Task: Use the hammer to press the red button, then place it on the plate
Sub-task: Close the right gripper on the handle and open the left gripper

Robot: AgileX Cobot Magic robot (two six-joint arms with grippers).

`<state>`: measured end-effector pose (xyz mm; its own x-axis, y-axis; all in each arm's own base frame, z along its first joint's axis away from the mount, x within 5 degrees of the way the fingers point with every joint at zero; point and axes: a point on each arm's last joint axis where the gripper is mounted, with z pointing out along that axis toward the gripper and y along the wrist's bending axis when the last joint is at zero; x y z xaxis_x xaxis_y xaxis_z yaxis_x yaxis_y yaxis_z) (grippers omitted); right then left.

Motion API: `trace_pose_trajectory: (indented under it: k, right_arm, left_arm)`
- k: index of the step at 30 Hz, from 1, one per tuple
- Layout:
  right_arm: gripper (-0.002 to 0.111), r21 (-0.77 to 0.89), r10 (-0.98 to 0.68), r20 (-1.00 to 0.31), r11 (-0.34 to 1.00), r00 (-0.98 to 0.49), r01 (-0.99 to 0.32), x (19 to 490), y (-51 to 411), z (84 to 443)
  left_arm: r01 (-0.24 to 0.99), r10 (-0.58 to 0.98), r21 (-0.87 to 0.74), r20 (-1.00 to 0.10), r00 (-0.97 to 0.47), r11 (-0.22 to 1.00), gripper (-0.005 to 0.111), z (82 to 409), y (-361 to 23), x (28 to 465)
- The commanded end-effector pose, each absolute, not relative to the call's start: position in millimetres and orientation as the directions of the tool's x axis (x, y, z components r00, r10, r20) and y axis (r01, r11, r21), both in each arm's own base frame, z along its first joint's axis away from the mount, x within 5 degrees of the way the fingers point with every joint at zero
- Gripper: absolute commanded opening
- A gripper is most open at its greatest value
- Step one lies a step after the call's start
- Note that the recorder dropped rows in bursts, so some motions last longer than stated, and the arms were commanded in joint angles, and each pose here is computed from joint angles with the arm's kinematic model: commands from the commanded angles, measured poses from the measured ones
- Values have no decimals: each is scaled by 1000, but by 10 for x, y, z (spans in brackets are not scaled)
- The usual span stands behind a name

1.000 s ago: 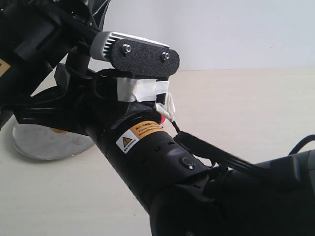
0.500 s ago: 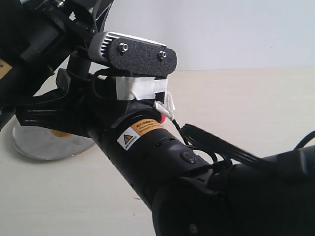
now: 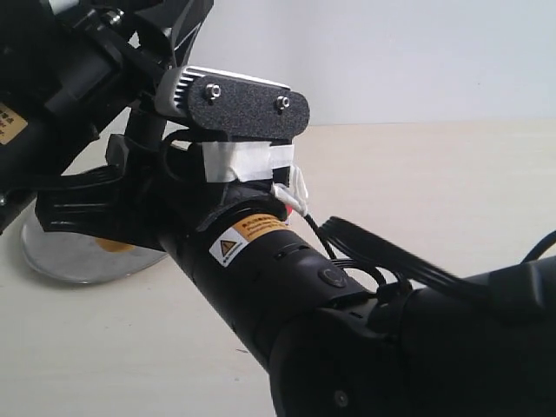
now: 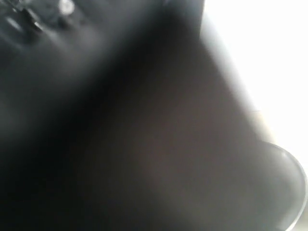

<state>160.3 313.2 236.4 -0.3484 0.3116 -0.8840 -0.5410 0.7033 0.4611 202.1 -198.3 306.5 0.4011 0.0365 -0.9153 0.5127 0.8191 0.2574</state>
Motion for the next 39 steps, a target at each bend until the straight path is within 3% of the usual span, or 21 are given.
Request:
trace_pose_trajectory:
  k: [1, 4, 6, 22, 31, 39]
  right_arm:
    - [0, 322, 67, -922, 676, -381, -662, 1475, 3273, 2174]
    - [0, 329, 76, -920, 681, -384, -654, 1481, 3268, 2175]
    - [0, 338, 91, -918, 690, -387, -640, 1492, 3259, 2179]
    - [0, 330, 192, -932, 802, -309, -497, 1619, 3101, 2276]
    - [0, 283, 160, -941, 857, -299, -431, 1632, 2962, 2404]
    - [0, 257, 151, -946, 887, -287, -383, 1652, 2900, 2421]
  left_arm:
    - [523, 30, 357, -845, 533, 774, 40, 3200, -2076, 1905]
    - [524, 33, 357, -848, 528, 773, 54, 3195, -2077, 1908]
    - [525, 35, 355, -851, 524, 773, 57, 3191, -2077, 1910]
    - [528, 40, 356, -855, 517, 771, 58, 3186, -2077, 1911]
    - [527, 41, 348, -861, 507, 775, 72, 3180, -2072, 1918]
    - [517, 33, 311, -878, 478, 798, 73, 3174, -2046, 1944]
